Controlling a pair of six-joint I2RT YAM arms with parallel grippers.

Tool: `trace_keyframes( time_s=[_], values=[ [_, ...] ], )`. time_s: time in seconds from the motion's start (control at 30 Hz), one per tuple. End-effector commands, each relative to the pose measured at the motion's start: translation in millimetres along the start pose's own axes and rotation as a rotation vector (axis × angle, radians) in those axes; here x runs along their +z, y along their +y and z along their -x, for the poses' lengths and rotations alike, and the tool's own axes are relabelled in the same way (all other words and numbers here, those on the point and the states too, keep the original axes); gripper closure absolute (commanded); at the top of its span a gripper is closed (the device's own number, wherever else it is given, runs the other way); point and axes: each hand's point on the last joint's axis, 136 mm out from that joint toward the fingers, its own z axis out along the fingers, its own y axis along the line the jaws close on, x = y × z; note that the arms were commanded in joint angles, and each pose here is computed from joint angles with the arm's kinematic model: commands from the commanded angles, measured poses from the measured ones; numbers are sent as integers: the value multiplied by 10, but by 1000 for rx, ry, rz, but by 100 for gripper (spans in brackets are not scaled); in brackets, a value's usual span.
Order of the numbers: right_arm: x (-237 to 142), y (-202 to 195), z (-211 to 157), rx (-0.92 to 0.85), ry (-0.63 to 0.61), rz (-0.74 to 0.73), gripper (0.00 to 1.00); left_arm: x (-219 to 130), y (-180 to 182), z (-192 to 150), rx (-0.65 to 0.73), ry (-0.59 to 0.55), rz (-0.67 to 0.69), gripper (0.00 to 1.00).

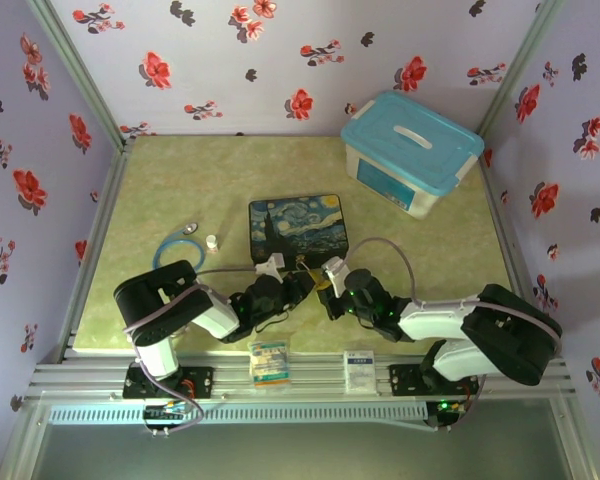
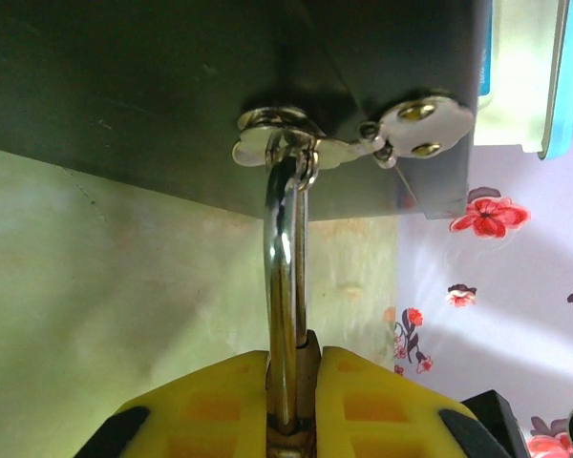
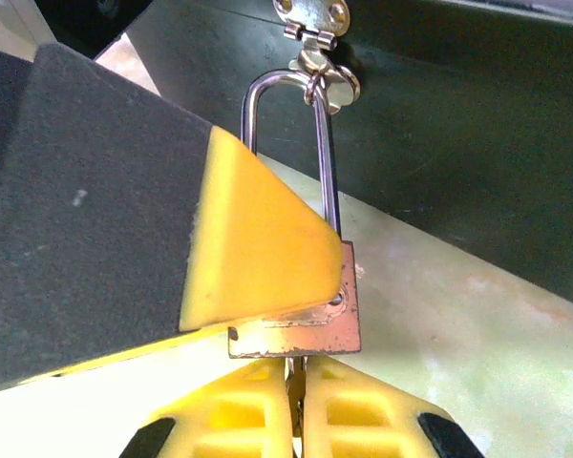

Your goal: Unlock a padlock with a key

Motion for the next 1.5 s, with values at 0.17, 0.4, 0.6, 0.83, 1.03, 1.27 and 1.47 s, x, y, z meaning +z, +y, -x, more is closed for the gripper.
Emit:
trace_keyframes(
  time_s=[0.17,0.4,0.6,0.83,1.03,1.27,1.47],
  values=[
    [14,178,99,181,-55,112,83,7,91,77,87,-21,53,100],
    [-130,-154,84,314,-10,-30,52,-97,189,182,148,-23,148,100],
    [-301,-221,268,327,-63,-61,50,-169,193,257,203,-28,208,100],
    [-360,-481,453,346,-46,-239,53,-201,427,241,255,24,354,99],
    [-333,-480,664,343,-33,-269,54,-331,480,346,310,14,437,95],
    [-263,-516,572,367,-11,-284,57,-518,564,511,494,36,647,96],
    [-306,-568,668,379,-29,-323,57,-609,639,587,561,81,755,95]
  ],
)
